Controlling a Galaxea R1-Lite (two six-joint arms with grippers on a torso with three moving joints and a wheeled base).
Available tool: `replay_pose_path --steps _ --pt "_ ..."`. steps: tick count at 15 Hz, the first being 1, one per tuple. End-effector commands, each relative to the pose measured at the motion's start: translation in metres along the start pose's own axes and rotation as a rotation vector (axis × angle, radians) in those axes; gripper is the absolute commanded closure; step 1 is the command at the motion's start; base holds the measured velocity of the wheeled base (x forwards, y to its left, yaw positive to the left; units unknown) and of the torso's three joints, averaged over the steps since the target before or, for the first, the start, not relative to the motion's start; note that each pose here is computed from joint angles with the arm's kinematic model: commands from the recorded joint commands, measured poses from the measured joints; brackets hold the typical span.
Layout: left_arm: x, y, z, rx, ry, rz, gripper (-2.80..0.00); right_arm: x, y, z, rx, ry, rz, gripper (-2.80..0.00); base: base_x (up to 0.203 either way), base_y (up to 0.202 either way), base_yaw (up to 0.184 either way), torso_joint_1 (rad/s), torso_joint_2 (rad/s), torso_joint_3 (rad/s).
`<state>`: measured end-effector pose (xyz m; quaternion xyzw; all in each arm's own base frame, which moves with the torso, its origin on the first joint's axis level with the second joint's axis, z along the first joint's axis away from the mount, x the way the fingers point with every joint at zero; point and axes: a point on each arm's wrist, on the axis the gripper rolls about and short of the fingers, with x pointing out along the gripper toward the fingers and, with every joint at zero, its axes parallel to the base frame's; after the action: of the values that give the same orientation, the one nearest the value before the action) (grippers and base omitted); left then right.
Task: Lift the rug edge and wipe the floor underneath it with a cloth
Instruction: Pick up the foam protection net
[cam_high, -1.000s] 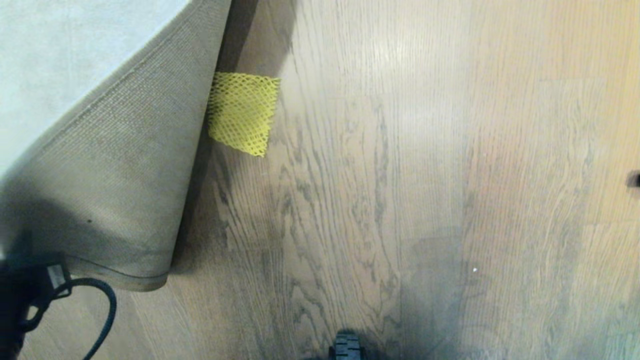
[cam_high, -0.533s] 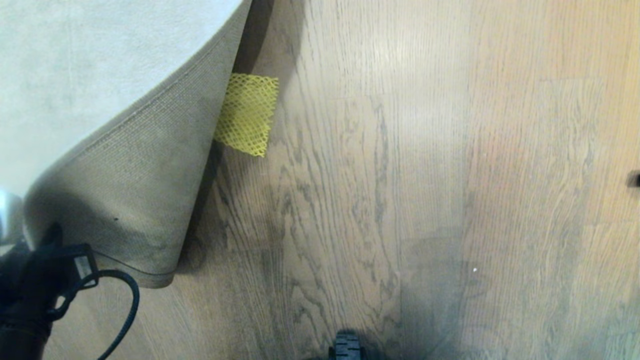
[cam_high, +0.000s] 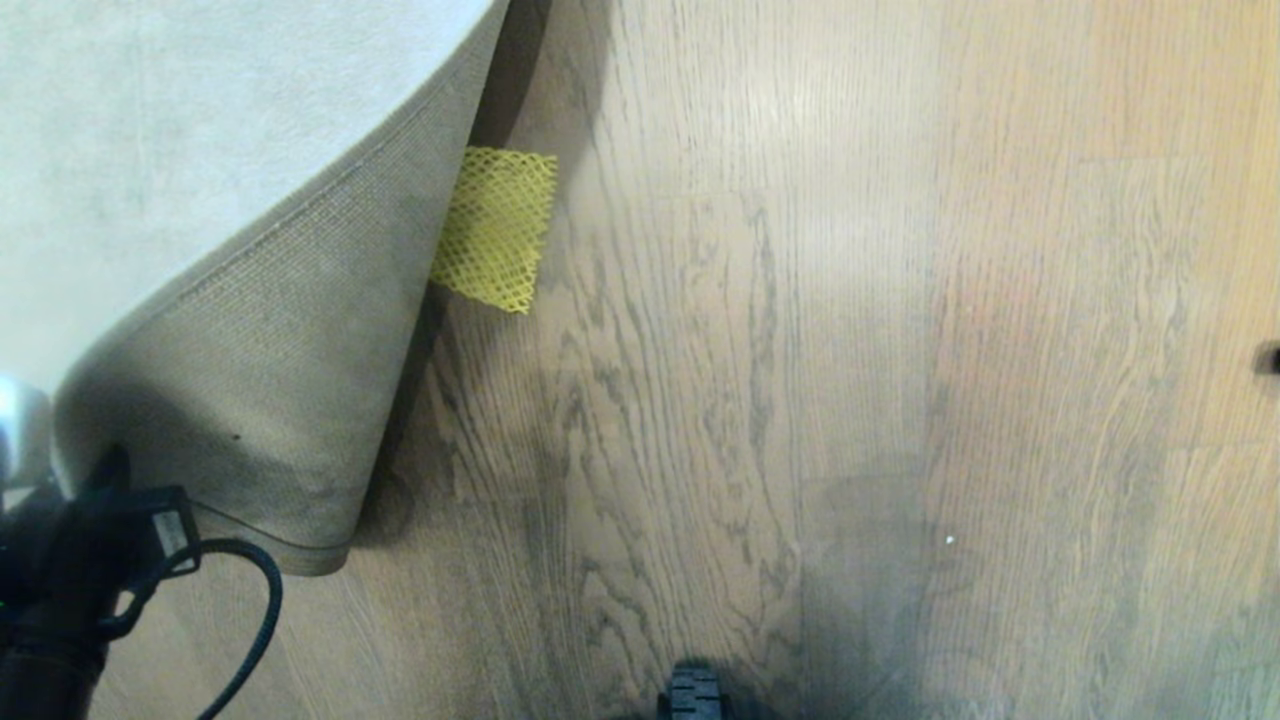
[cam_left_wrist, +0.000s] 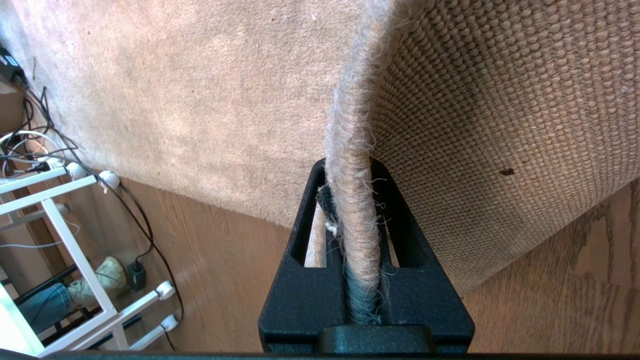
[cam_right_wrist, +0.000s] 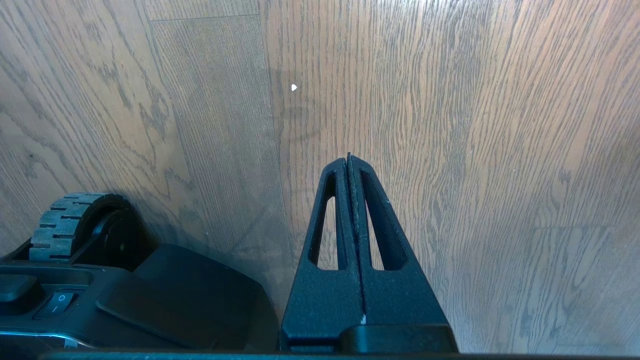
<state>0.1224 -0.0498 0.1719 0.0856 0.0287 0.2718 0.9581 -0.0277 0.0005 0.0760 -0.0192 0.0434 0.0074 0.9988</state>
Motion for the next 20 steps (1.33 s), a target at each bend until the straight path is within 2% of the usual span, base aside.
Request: replay_pose_path --steps 1,10,17,20 --pt "0.0 0.0003 0.0005 -0.004 -0.002 0.007 0.0 0.0001 0.0 0.0 0.0 0.002 0.001 0.0 0.0 0.0 0.0 0.0 0.0 0.0" --pt "-0.0005 0.0011 -0.0002 -0.005 -0.002 0.007 0.0 0.0001 0.0 -0.0001 0.0 0.002 0.001 0.0 0.0 0.0 0.0 0.0 0.0 0.0" --pt "-0.001 0.0017 -0.0018 -0.015 0.0 0.005 0.0 0.0002 0.0 -0.0003 0.0 0.003 0.001 0.0 0.0 0.151 -0.007 0.001 0.0 0.002" --pt "-0.0013 0.0022 -0.0021 -0.013 0.0 0.006 0.0 0.0002 0.0 -0.0002 0.0 0.003 0.001 0.0 0.0 0.028 -0.001 0.001 0.0 0.001"
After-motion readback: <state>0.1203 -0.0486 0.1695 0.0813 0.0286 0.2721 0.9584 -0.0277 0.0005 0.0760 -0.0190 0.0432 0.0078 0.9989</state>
